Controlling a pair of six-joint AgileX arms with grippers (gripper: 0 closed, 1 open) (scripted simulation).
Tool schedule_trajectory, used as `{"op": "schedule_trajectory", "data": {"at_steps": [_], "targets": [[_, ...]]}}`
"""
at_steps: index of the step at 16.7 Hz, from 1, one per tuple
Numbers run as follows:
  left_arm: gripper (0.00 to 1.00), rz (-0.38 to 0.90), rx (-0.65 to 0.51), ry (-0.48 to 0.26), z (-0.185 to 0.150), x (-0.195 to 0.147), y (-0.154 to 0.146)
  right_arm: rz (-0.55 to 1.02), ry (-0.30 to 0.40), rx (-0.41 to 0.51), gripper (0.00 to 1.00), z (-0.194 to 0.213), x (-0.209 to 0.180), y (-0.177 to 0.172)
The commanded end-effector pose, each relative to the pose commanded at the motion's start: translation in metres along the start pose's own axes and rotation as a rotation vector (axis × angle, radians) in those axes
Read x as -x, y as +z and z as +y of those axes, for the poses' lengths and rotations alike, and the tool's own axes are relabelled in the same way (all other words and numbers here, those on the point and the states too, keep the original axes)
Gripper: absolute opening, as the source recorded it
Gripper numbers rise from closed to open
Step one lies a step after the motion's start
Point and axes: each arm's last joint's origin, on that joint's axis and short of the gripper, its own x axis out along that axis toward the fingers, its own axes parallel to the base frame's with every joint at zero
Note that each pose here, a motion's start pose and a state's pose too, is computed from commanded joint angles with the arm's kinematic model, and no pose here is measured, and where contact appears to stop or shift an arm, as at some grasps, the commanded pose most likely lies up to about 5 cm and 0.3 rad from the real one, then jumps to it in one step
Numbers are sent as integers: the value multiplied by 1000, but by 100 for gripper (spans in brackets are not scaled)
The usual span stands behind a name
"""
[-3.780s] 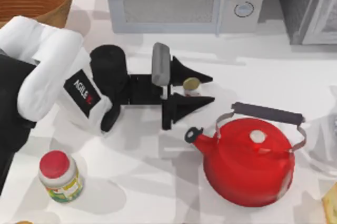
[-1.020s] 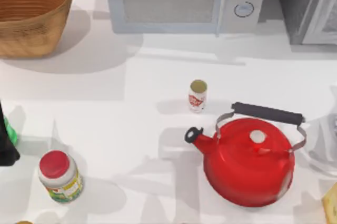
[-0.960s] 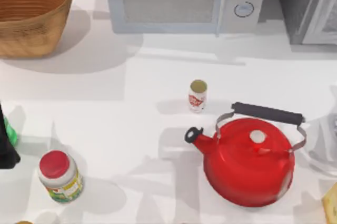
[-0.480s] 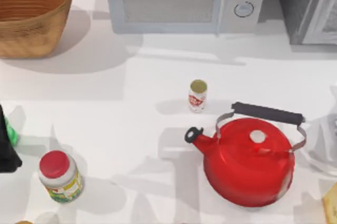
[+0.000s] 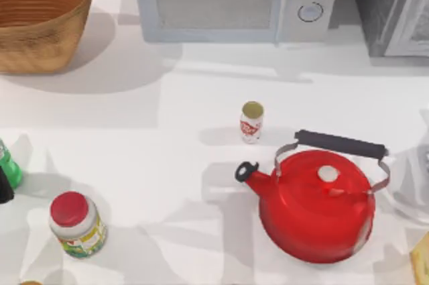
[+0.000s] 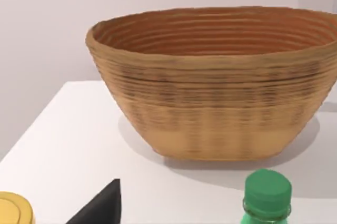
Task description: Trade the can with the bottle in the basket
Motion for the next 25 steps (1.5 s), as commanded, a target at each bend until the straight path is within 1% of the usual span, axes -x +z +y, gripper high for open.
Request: {"op": "schedule_trajectory", "data": {"at_steps": [2,5,9,14,20,21,25], "targets": [[100,24,-13,7,5,-8,-5,0,0,0,100,0,0,0],[100,67,-21,-5,10,-19,-16,0,0,0,100,0,0,0],[100,145,-5,-51,11,-29,-37,0,0,0,100,0,0,0],[100,221,30,-103,8,-31,-57,0,0,0,100,0,0,0],[100,231,38,-112,7,-31,-60,0,0,0,100,0,0,0],[100,215,33,-112,8,-40,-56,0,0,0,100,0,0,0],[100,229,38,-110,8,-45,-59,0,0,0,100,0,0,0]]}}
